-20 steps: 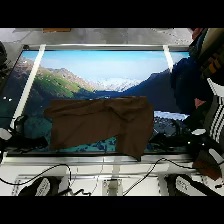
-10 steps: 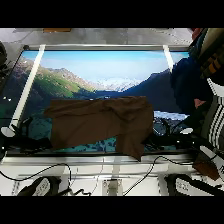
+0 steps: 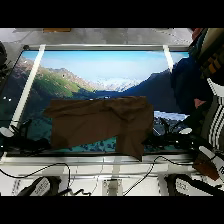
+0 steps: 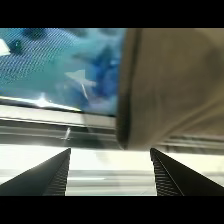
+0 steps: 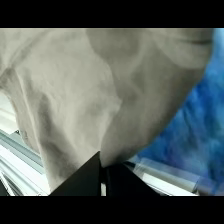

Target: Fold the clothes and pants, and hang the long-sleeved shirts on hangers.

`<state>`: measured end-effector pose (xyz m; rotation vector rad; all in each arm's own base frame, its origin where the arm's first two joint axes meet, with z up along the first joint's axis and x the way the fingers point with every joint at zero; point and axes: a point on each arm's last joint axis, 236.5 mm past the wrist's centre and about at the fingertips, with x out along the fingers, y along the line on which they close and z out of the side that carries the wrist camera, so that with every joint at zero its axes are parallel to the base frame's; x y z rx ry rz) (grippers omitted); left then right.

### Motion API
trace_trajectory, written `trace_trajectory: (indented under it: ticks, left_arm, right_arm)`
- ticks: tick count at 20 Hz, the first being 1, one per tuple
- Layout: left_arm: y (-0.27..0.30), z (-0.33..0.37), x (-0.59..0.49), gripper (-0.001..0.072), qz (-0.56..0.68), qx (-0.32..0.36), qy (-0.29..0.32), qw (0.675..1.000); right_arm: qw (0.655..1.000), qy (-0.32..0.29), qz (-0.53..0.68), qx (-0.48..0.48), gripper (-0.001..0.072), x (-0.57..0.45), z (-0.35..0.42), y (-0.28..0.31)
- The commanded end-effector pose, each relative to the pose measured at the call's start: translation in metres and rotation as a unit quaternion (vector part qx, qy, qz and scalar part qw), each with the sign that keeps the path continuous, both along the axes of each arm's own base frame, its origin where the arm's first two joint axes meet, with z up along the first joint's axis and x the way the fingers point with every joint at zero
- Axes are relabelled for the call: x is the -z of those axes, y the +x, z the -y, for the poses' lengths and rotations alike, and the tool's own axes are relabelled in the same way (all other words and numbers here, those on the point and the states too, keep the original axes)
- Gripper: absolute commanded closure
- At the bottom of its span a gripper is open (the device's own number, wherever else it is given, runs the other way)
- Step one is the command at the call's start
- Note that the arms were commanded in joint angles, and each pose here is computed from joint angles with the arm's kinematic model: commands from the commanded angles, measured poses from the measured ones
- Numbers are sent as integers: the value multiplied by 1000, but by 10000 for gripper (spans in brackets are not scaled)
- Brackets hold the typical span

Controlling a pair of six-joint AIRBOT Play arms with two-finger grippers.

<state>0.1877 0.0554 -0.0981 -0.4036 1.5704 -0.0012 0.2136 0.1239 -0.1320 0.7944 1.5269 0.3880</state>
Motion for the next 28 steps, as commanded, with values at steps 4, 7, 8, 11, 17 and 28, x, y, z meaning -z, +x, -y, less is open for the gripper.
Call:
trace_trajectory:
  ticks: [4, 7, 8, 11, 17, 28]
  left_arm:
    - [37, 8, -2, 269, 87, -71, -110, 988]
    - [31, 14, 16, 307, 55, -59, -123, 989]
    - [30, 16, 21, 307, 49, -53, -127, 989]
    - [37, 20, 30, 620, 51, -41, -117, 991]
    - [68, 17, -2, 696, 83, -15, -125, 989]
    - [194, -63, -156, 697, 336, -13, 25, 941]
  right_arm:
    - [1000, 2, 2, 3, 663, -1, -1, 2]
    - [1000, 7, 3, 9, 665, -3, -2, 4]
    - [1000, 9, 3, 12, 674, -4, -3, 5]
    - [1000, 12, 8, 12, 682, -5, -4, 7]
    - [997, 10, 73, -11, 689, -29, -4, 23]
    - [920, -21, 348, 176, 690, -202, 21, 124]
